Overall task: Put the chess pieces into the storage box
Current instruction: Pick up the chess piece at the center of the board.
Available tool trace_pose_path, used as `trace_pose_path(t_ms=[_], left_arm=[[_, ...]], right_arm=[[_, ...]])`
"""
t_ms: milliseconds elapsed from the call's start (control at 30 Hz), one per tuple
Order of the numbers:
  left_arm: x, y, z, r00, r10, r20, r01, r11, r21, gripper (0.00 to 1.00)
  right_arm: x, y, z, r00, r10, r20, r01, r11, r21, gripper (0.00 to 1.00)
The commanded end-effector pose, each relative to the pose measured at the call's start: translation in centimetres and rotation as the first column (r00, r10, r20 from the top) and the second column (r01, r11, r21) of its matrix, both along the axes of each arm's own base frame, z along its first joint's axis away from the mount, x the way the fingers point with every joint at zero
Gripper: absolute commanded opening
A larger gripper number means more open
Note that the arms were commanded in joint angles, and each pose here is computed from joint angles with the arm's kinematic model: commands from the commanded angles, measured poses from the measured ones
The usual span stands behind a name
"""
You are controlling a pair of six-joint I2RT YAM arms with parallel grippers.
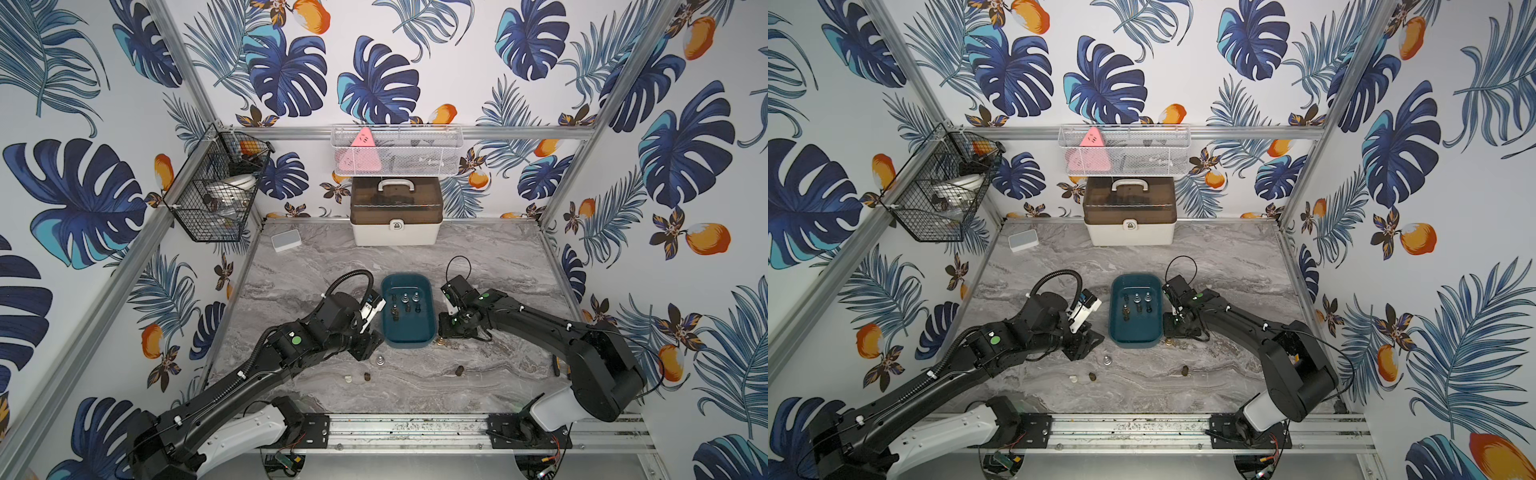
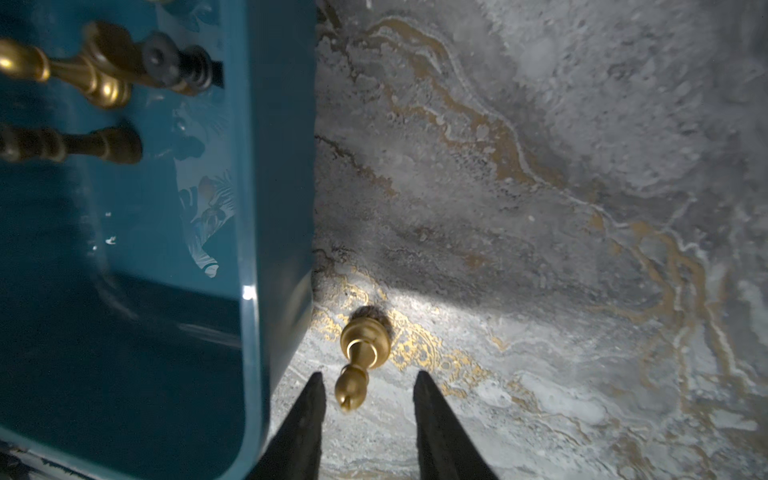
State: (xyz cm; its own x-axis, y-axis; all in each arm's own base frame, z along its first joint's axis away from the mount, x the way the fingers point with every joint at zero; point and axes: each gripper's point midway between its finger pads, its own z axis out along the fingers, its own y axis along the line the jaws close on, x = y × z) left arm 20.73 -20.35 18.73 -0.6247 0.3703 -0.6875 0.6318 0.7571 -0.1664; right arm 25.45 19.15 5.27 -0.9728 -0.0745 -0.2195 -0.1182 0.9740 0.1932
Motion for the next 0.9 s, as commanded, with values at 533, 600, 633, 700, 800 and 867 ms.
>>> trace_pose_path(t_ms=[533, 600, 633, 700, 800, 867], left_arm=[[0.4, -0.2, 0.0, 1.000, -0.008, 0.008, 0.008, 1.000, 0.014, 0.58], [0.3, -0.2, 0.0, 1.000, -0.010, 0.005, 0.010, 1.000, 0.015, 0.58], [0.4, -0.2, -0.1, 1.000, -0.010, 0.003, 0.010, 1.000, 0.016, 0.58], [0.4, -0.2, -0.1, 1.000, -0.009, 0.004, 0.009, 1.000, 0.015, 0.58], [0.4, -0.2, -0.1, 1.000, -0.007, 0.004, 0.007, 1.000, 0.019, 0.58], [0.4, -0.2, -0.2, 1.000, -0.006, 0.001, 0.006, 1.000, 0.021, 0.58]], right_arm=[[-0.1, 0.0, -1.5, 1.000, 0.018, -0.005, -0.018, 0.998, -0.053, 0.32], [-0.3, 0.1, -1.6, 1.000, 0.025, -0.010, -0.025, 0.997, -0.066, 0.32], [-0.4, 0.2, -1.6, 1.000, 0.030, -0.009, -0.031, 0.997, -0.071, 0.32], [-0.6, 0.3, -1.8, 0.999, 0.035, -0.013, -0.036, 0.996, -0.081, 0.32], [-0.8, 0.3, -1.8, 0.999, 0.037, -0.014, -0.038, 0.995, -0.093, 0.32], [-0.9, 0.3, -1.7, 0.999, 0.039, -0.010, -0.040, 0.995, -0.096, 0.30]])
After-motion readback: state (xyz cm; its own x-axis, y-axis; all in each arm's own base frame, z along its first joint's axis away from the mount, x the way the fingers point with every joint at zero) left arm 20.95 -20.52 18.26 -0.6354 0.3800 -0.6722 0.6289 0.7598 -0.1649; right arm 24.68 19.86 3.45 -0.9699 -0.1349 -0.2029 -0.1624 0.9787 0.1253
